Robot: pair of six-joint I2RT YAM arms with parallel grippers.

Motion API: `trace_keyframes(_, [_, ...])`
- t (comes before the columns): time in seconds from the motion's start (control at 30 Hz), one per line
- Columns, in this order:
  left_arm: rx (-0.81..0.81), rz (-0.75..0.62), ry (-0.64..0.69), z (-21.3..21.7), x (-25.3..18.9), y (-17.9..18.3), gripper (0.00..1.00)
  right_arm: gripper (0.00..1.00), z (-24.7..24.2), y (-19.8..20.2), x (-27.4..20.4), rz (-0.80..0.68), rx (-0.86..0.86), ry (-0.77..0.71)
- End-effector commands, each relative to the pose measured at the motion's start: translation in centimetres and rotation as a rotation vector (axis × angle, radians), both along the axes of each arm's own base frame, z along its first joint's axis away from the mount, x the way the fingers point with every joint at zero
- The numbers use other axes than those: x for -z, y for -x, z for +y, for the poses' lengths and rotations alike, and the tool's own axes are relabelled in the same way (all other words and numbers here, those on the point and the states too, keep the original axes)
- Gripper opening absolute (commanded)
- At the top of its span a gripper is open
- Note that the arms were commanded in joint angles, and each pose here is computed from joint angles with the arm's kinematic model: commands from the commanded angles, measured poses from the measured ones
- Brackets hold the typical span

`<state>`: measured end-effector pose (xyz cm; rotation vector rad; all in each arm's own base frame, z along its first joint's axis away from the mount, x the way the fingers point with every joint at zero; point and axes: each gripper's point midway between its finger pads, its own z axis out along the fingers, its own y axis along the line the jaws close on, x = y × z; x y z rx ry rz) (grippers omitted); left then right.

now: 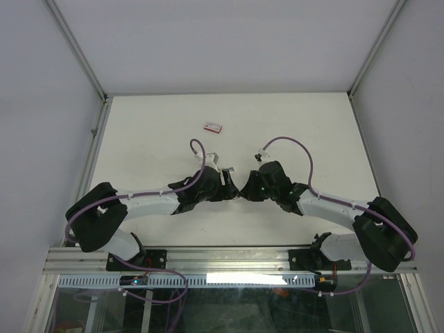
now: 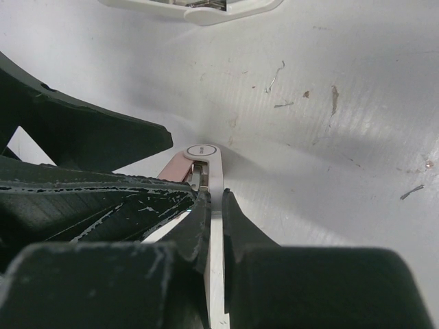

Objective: Load the staples into the stapler

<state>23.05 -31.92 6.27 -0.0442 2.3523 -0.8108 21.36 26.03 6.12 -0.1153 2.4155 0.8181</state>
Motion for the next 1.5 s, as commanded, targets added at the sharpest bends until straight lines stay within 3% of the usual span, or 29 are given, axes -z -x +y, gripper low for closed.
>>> trace_keyframes(0.0, [0.02, -0.021, 0.04, -1.2, -1.3, -0.7, 0.69, 0.0, 1.2, -1.7, -2.5, -0.081, 0.015, -0.041])
trace_keyframes(0.53, [0.099, -0.031, -0.075, 0.6, 0.7, 0.5, 0.68, 0.0, -0.3, -1.9, -1.2, -0.053, 0.087, 0.019])
trace_keyframes(1.47, [0.065, -0.067, -0.103, 3.1, 0.2, -0.1, 0.66, 0.0, -1.5, -2.1, -0.6, -0.057, 0.122, 0.075])
